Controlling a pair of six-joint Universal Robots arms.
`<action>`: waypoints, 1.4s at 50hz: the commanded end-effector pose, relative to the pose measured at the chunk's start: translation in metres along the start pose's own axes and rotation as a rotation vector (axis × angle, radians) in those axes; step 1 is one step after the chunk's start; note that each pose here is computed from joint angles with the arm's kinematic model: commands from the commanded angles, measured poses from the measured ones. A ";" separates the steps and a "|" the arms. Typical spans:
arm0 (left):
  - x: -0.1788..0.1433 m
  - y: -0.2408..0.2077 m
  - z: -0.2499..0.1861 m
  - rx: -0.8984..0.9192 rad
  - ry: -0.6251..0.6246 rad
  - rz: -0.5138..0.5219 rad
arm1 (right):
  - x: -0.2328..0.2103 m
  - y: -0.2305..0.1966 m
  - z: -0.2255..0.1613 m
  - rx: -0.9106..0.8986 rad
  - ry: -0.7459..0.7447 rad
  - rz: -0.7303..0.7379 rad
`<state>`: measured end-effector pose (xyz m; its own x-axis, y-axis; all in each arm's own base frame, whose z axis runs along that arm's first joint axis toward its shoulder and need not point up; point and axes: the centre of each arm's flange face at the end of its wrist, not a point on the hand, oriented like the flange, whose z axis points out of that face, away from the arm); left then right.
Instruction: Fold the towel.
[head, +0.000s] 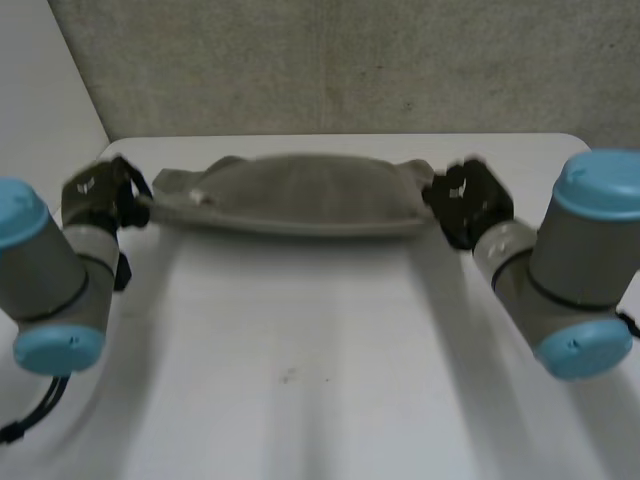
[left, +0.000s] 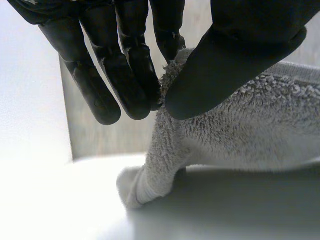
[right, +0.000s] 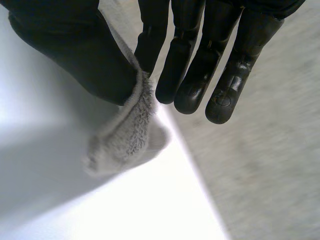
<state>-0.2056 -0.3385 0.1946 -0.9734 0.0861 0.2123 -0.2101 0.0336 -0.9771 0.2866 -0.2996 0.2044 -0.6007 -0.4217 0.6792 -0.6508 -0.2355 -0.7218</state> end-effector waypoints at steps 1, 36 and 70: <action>-0.019 0.041 -0.025 -0.154 -0.029 0.029 | -0.028 0.027 -0.027 -0.145 -0.136 0.012; -0.011 0.048 -0.074 -0.210 0.578 0.816 | -0.020 0.021 -0.049 -0.178 -0.138 0.126; 0.032 -0.082 -0.079 0.279 0.506 0.793 | 0.071 -0.055 -0.075 -0.026 0.054 0.154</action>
<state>-0.1995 -0.2848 0.1675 -0.5883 0.5426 -0.5996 0.5878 -0.2222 -0.7779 0.2499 -0.2669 0.2242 -0.7016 -0.4609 0.5435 -0.5915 -0.0487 -0.8049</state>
